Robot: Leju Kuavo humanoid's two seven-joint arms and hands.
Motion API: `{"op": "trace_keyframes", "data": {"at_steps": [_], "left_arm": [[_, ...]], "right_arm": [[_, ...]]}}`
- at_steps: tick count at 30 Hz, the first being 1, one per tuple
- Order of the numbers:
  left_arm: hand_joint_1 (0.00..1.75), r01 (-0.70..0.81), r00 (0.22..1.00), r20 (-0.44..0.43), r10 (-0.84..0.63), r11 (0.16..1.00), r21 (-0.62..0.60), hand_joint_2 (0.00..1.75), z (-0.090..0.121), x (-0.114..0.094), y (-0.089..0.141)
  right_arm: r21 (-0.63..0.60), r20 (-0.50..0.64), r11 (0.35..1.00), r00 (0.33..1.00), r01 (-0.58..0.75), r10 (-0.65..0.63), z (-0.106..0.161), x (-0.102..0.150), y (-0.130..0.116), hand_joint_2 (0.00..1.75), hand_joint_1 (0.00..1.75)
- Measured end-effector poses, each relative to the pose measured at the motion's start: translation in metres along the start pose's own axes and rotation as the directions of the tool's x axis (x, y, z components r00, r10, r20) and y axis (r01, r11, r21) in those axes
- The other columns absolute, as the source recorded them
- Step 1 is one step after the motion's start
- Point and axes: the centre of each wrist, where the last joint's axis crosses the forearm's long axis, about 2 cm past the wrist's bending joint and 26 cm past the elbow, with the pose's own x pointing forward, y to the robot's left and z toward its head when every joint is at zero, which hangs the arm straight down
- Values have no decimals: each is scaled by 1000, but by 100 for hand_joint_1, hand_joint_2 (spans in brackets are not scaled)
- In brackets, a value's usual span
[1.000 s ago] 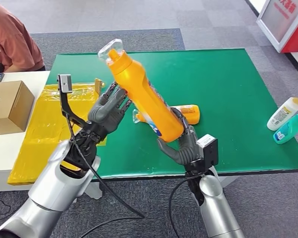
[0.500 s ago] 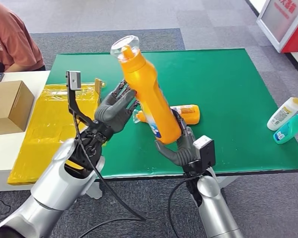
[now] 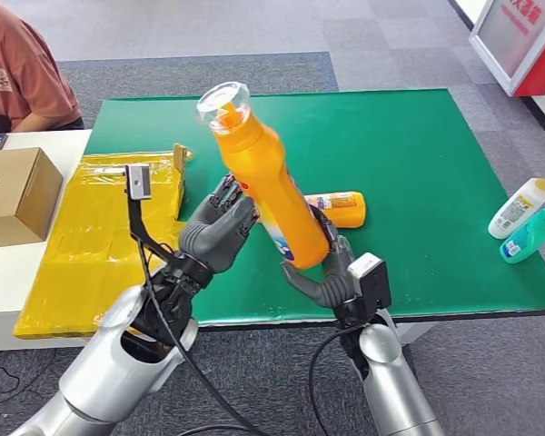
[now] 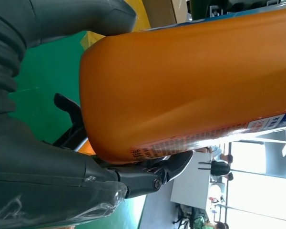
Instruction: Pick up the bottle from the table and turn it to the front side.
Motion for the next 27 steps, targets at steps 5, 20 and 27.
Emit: {"op": "trace_keyframes", "data": {"at_steps": [5,20,27], "left_arm": [[0,3,1000,1,-3,1000,-1,175,0,1,0],[0,77,997,29,-77,997,10,175,-15,18,0],[0,100,995,29,-100,995,20,175,-18,20,0]], "right_arm": [[-2,0,1000,1000,-4,4,0,0,0,175,175],[0,-1,1000,1000,-21,21,-1,0,0,175,175],[15,-3,994,994,-105,105,-1,-1,2,175,175]]}}
